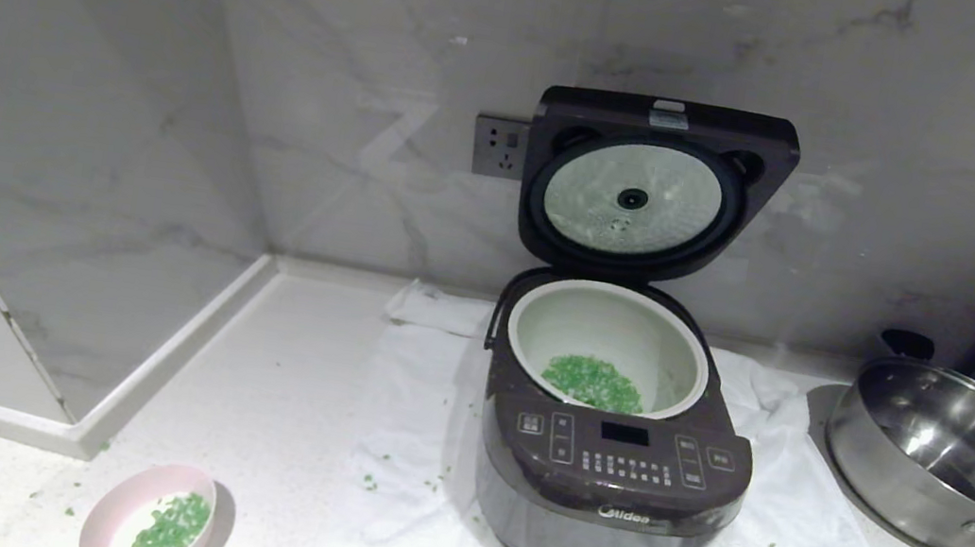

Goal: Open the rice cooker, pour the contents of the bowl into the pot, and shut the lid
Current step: Turn on the tap

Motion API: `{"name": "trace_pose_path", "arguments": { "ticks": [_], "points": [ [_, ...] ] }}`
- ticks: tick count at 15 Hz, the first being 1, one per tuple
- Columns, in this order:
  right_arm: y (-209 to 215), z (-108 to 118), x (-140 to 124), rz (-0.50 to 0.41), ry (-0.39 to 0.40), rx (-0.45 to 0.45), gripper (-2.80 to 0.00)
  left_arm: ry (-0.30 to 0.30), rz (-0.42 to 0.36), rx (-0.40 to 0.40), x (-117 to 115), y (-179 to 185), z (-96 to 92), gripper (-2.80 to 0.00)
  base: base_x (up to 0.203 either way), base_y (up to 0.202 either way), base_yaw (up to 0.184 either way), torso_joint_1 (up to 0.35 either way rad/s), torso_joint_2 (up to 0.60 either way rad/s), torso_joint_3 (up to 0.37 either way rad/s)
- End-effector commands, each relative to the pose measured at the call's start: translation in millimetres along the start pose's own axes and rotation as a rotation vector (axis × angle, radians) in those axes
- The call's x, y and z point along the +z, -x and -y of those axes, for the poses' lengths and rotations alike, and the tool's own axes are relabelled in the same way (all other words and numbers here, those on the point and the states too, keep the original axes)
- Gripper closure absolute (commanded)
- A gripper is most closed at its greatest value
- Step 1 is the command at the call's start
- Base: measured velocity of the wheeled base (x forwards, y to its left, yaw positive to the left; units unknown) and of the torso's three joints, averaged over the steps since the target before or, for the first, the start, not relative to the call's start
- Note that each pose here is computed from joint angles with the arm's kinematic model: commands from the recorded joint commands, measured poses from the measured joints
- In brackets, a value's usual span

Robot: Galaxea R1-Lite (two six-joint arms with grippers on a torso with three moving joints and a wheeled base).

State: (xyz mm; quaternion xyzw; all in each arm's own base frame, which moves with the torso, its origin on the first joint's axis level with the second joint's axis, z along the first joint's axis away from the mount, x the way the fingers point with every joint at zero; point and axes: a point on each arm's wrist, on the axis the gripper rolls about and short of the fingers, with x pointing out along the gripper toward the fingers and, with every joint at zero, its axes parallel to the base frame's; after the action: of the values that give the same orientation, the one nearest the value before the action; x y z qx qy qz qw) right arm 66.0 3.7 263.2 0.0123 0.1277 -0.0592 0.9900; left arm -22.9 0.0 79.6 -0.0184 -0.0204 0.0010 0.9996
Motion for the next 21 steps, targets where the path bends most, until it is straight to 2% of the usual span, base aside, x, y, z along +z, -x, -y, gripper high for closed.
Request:
{"name": "trace_pose_path", "arguments": {
  "ticks": [1, 6, 12, 13, 15, 17, 20, 21],
  "points": [
    [26, 12, -18, 0.063, -0.009, -0.097, 0.00, 0.000, -0.015, 0.000, -4, -1, -0.2, 0.00, 0.000, 0.000, 0.000, 0.000, 0.00, 0.000],
    [62, 19, -60, 0.169, 0.011, -0.097, 0.00, 0.000, -0.015, 0.000, -4, -1, -0.2, 0.00, 0.000, 0.000, 0.000, 0.000, 0.00, 0.000],
    [96, 25, -134, 0.365, 0.142, -0.086, 0.00, 0.000, -0.015, 0.001, -4, -1, -0.1, 0.00, 0.000, 0.000, 0.000, 0.000, 0.00, 0.000],
    [94, 25, -145, 0.367, 0.152, -0.074, 0.00, 0.000, -0.015, 0.002, -4, -1, -0.1, 0.00, 0.000, 0.000, 0.000, 0.000, 0.00, 0.000],
    [81, 23, -158, 0.306, 0.165, -0.035, 0.00, 0.000, -0.015, 0.002, -4, -1, -0.1, 0.00, 0.000, 0.000, 0.000, 0.000, 0.00, 0.000],
    [69, 20, -173, 0.245, 0.188, 0.049, 0.00, 0.000, -0.015, 0.002, -4, -1, -0.1, 0.00, 0.000, 0.000, 0.000, 0.000, 0.00, 0.000],
    [50, 18, -195, 0.175, 0.198, 0.067, 0.00, 0.000, -0.015, 0.001, -4, -1, -0.1, 0.00, 0.000, 0.000, 0.000, 0.000, 0.00, 0.000],
    [46, 18, -199, 0.189, 0.192, 0.069, 0.00, 0.000, -0.015, 0.001, -4, -1, -0.1, 0.00, 0.000, 0.000, 0.000, 0.000, 0.00, 0.000]
  ]
}}
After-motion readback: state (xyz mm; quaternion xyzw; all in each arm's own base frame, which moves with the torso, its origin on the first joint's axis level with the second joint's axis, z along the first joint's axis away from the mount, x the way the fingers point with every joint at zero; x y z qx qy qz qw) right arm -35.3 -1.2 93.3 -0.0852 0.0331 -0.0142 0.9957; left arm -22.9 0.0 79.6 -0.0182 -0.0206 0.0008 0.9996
